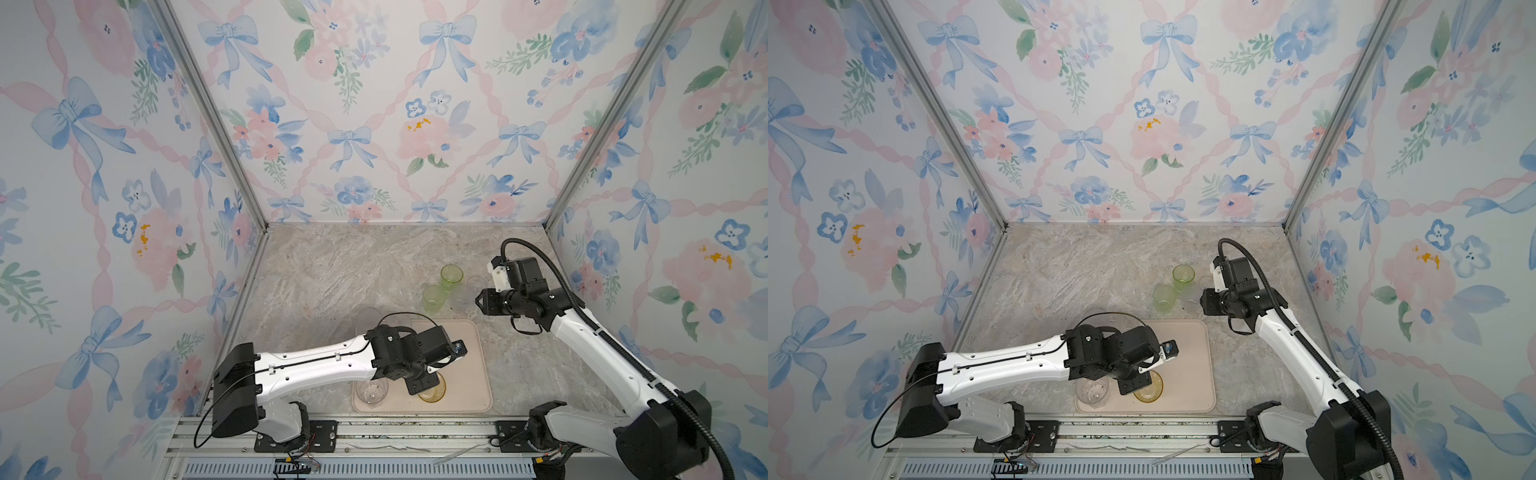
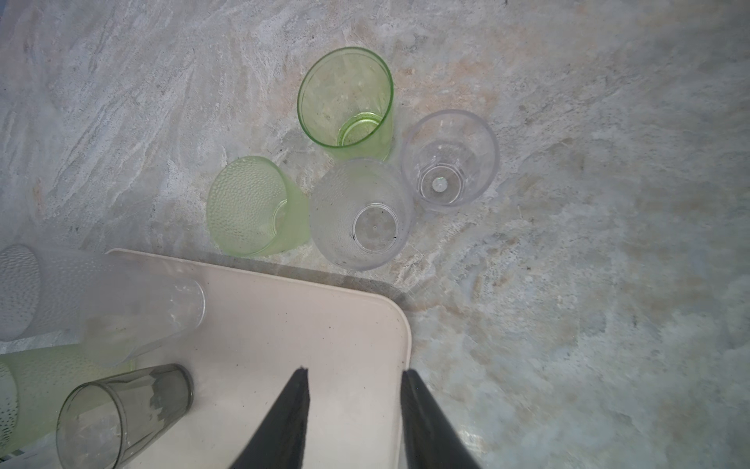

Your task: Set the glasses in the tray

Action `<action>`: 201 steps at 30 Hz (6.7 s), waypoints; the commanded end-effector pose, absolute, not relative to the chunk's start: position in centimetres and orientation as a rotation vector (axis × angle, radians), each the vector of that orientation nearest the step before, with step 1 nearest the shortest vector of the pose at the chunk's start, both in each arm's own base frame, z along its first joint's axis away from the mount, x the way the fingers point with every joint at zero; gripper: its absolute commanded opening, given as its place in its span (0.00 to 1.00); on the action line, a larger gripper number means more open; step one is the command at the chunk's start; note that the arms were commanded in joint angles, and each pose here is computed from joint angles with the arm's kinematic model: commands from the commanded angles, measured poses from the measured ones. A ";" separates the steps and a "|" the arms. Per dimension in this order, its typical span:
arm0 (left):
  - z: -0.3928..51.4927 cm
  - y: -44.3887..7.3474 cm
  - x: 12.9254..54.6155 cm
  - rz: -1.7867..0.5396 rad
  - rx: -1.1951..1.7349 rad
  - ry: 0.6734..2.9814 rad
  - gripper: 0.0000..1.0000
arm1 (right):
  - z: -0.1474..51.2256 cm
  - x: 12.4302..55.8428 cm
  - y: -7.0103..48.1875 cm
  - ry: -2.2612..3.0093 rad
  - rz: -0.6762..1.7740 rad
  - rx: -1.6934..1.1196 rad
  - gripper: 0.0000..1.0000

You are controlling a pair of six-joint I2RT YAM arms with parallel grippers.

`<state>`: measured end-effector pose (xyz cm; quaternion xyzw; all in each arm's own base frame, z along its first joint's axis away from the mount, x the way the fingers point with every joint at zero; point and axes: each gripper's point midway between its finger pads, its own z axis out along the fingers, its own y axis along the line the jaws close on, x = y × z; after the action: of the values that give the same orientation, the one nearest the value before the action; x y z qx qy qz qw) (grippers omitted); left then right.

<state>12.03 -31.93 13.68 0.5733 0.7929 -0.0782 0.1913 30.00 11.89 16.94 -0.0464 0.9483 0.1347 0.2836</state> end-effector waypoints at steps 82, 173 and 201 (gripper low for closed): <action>25.7 -24.1 29.7 -0.234 0.634 2.119 0.25 | 5.2 13.6 27.1 2.946 0.698 -0.589 0.10; 12.8 -34.6 38.1 -0.396 0.963 2.467 0.49 | 20.9 31.1 14.4 2.507 0.452 -0.215 0.49; 9.4 -35.8 39.9 -0.206 1.059 2.544 0.34 | 19.3 31.6 12.7 2.522 0.474 -0.157 0.49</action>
<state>40.10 -35.78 9.91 0.3641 0.9057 -0.0846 0.1999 31.49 12.92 19.74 -0.0560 0.9414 0.1745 0.2832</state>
